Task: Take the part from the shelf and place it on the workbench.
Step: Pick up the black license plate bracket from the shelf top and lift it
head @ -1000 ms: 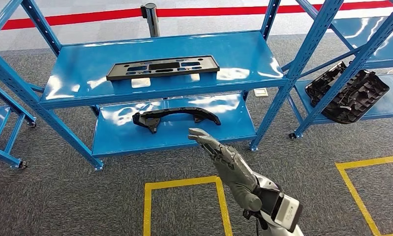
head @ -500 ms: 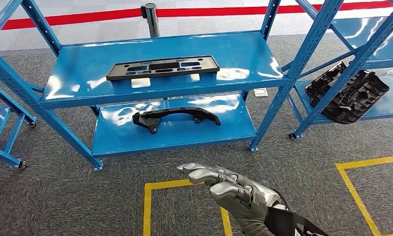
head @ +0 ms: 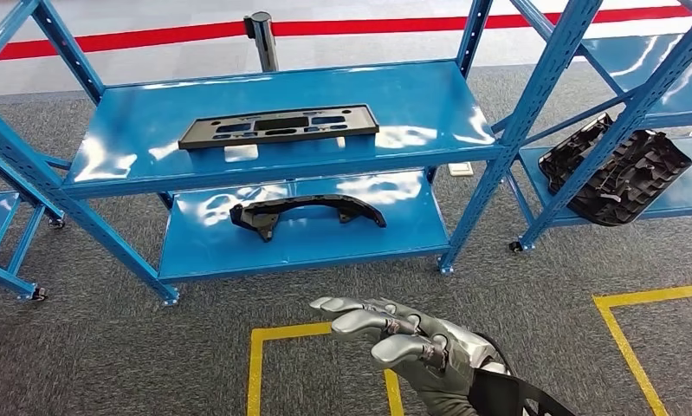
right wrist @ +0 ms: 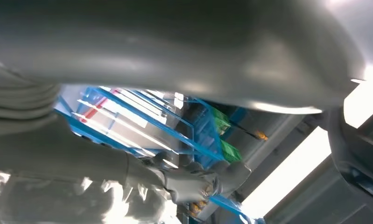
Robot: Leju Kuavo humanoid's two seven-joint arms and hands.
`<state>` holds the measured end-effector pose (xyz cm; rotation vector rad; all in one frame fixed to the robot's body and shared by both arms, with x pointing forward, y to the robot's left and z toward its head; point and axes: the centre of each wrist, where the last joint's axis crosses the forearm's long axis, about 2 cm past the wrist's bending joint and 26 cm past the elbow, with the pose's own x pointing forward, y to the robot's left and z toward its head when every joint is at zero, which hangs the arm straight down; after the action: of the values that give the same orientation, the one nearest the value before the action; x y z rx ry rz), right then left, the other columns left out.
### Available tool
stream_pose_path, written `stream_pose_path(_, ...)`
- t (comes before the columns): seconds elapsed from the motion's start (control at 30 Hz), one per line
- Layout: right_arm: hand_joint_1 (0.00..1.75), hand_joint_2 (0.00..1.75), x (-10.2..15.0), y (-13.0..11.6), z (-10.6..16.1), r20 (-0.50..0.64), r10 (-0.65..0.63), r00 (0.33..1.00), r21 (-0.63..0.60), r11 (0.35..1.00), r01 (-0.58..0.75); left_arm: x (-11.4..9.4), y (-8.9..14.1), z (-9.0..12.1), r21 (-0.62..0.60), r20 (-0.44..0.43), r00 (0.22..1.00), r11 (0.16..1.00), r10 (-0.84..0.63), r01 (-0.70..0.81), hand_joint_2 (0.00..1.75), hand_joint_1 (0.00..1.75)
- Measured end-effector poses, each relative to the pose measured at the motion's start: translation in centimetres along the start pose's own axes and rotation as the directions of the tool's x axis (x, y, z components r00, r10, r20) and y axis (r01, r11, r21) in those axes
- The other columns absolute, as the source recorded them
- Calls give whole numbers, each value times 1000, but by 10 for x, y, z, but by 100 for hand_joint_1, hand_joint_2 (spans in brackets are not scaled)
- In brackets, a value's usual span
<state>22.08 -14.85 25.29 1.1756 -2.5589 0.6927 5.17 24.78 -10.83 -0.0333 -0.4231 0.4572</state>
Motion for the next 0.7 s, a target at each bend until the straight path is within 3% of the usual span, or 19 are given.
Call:
stream_pose_path(0.23, 0, 0, 0, 0, 1, -26, -5, 1000, 0, 1000, 5, 1, -1, 0, 4, 3, 1000, 1000, 11, -11, 0, 0)
stream_pose_path(0.47, 0, 0, -12, 5, 12, -154, -44, 987, 1, 999, 45, 0, -1, 0, 9, 13, 1000, 1000, 24, -24, 0, 0)
stream_pose_path(0.7, 0, 0, -25, 15, 24, -213, -91, 973, 22, 995, 98, 1, -2, 0, 6, 15, 1000, 1000, 20, -20, 0, 0)
